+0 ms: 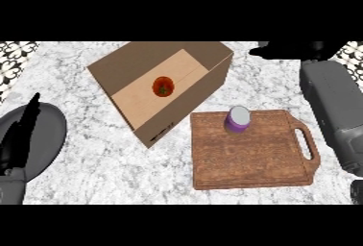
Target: Pick the tomato from the cutting board and place it in the cardboard box
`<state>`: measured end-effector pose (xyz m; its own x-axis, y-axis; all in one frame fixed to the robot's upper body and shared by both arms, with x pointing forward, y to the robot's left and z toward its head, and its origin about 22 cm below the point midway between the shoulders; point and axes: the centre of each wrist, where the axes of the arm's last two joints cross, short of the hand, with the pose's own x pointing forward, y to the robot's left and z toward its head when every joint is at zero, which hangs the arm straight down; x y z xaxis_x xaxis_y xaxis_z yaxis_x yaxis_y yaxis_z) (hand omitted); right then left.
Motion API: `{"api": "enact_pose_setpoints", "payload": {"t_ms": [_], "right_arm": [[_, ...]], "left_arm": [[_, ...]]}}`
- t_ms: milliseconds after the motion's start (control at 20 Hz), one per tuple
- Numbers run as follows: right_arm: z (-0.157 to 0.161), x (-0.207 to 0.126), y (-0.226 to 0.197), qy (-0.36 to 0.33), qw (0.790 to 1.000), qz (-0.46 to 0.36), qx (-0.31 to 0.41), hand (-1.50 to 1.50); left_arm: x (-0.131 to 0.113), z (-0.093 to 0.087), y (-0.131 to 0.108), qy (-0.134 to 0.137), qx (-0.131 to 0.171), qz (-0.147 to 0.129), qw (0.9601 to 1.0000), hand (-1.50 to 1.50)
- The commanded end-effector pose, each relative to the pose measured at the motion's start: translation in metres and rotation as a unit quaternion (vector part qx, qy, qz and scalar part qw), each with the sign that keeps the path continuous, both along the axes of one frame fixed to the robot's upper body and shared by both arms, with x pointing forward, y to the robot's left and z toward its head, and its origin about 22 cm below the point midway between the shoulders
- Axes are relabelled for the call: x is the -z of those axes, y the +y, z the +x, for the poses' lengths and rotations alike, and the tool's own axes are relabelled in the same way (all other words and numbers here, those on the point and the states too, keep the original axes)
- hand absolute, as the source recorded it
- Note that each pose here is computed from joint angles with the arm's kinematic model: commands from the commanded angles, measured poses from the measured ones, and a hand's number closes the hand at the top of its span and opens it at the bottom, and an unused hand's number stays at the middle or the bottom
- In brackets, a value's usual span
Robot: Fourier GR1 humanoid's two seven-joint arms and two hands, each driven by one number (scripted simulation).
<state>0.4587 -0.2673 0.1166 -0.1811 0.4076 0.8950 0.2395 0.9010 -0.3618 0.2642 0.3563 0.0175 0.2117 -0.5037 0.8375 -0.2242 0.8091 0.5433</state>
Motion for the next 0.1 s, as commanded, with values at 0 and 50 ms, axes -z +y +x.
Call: {"api": "enact_pose_setpoints", "payload": {"t_ms": [0,50], "right_arm": [[-0.010,0.004,-0.030,0.010,1.000,-0.022,-0.020,-1.50],[-0.017,0.010,-0.051,0.034,0.999,-0.028,-0.028,-1.50]], "left_arm": [[0.014,0.001,-0.008,0.006,-0.004,0.004,1.0000,0.00],[-0.002,0.010,0.010,-0.004,-0.006,-0.005,1.0000,0.00]]}}
